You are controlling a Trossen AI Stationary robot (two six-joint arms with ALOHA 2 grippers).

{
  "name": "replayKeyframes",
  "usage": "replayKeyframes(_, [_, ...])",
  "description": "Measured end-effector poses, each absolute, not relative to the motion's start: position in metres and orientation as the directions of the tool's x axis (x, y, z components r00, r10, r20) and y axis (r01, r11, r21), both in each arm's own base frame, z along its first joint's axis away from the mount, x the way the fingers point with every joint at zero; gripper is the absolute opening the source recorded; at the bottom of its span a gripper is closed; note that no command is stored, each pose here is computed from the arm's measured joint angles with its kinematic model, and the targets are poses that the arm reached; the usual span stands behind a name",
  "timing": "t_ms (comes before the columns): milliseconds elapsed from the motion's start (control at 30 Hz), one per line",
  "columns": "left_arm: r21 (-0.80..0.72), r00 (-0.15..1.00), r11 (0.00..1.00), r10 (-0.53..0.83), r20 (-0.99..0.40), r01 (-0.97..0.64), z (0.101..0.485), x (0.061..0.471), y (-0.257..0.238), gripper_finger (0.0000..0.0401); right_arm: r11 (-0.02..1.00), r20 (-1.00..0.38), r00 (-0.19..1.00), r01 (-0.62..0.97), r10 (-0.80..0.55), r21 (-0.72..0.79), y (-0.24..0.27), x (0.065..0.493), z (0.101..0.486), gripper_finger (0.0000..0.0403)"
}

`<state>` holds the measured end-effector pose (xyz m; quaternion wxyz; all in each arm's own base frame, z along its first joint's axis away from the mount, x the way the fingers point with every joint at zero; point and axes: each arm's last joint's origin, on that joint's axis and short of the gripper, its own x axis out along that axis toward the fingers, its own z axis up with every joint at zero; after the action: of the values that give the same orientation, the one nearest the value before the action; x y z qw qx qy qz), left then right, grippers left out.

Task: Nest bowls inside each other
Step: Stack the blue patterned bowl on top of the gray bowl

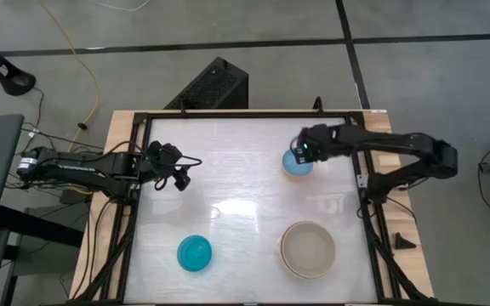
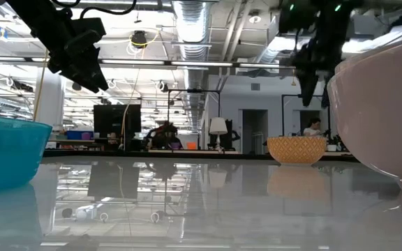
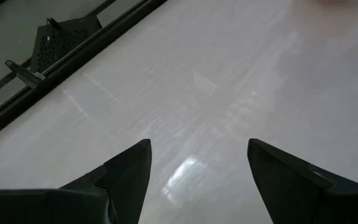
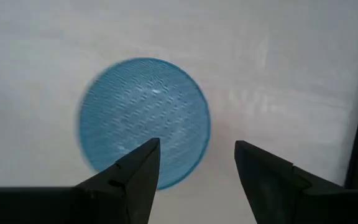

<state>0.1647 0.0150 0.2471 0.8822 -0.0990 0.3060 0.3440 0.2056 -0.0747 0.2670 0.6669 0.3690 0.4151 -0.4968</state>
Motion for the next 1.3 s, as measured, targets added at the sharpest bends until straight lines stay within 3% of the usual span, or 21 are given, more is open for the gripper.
replayKeyframes(267, [0.027,0.574,0.736,0.55,-0.606,-0.676,0.247,0.165,0.015,0.0255,0.375,-0.977,0.058,0.927,-0.207,-0.024,-0.12,0.218,0.229,0.0243])
replayKeyframes(567, [0.012,0.572,0.726,0.551,-0.608,-0.687,0.247,0.164,0.015,0.0255,0.49,-0.996,0.027,0.872,-0.09,-0.021,-0.143,0.234,0.191,0.0236])
replayKeyframes(733, [0.002,0.571,0.721,0.55,-0.609,-0.693,0.247,0.164,0.015,0.0255,0.517,-0.998,0.024,0.856,-0.065,-0.013,-0.148,0.237,0.182,0.0182])
replayKeyframes(967, [-0.013,0.574,0.719,0.544,-0.612,-0.695,0.247,0.164,0.015,0.0255,0.528,-0.998,0.032,0.849,-0.062,-0.006,-0.156,0.231,0.183,0.0048])
replayKeyframes(1300, [-0.008,0.586,0.746,0.516,-0.625,-0.666,0.246,0.165,0.014,0.0255,0.44,-0.988,0.12,0.896,-0.095,0.067,-0.157,0.204,0.22,0.004])
